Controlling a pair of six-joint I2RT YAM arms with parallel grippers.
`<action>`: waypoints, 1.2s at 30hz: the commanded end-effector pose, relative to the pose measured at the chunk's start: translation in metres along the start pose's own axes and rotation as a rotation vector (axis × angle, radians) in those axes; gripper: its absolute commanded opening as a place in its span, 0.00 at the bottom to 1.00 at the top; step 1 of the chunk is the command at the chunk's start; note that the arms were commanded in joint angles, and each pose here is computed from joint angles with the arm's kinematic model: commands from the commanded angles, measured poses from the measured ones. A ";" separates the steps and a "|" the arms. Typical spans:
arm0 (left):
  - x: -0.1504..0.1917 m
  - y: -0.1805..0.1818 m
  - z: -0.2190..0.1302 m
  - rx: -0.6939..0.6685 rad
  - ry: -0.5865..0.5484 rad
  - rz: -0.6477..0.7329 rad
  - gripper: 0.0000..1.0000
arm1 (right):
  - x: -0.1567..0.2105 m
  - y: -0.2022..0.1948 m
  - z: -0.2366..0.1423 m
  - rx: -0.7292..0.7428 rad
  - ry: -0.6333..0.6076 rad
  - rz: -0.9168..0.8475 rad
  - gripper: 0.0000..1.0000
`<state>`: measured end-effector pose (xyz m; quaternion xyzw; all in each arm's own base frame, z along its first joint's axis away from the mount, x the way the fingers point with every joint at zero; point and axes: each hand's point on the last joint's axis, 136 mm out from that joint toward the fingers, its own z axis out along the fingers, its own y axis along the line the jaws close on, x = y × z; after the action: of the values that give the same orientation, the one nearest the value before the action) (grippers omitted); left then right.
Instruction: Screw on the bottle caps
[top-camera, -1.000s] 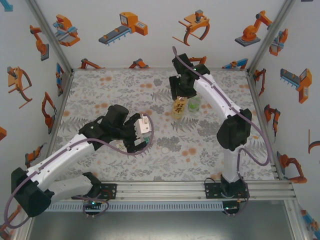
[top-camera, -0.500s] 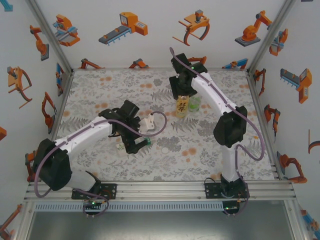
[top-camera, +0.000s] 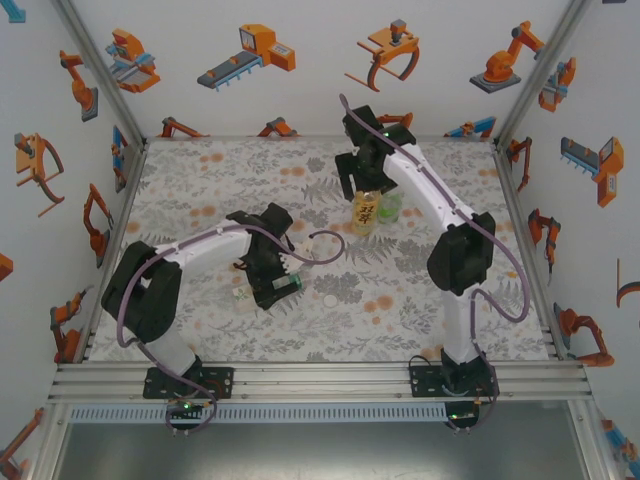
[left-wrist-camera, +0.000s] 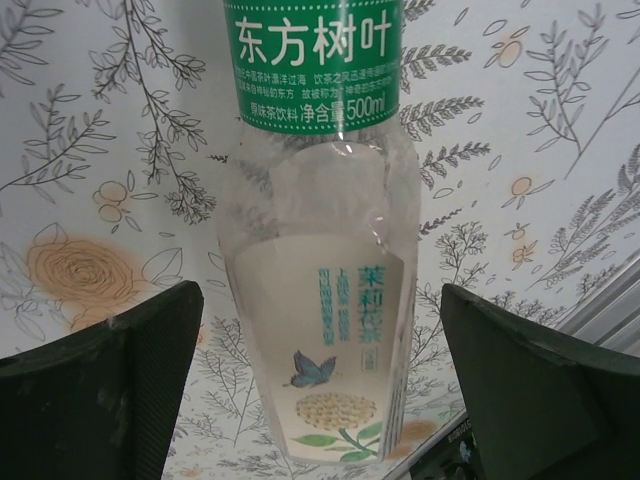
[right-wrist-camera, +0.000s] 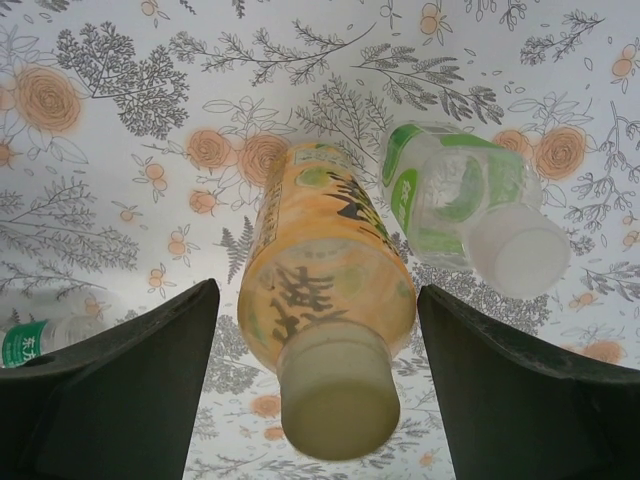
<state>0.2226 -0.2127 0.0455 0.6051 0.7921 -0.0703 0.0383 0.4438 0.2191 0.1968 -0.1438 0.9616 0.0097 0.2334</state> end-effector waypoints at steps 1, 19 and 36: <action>0.009 0.001 0.003 0.011 0.065 -0.001 0.94 | -0.013 -0.004 -0.056 -0.035 -0.092 0.010 0.75; 0.040 -0.003 0.023 0.013 0.157 -0.019 0.78 | -0.013 -0.019 -0.160 -0.067 -0.281 0.048 0.76; 0.003 -0.011 -0.014 0.023 -0.075 -0.003 0.42 | 0.053 -0.022 -0.212 -0.168 -0.317 0.097 0.71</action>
<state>0.2135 -0.1968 0.0387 0.5995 0.7976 -0.0620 0.0232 0.3273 0.1650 0.3632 -0.1203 0.9132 0.0979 0.3770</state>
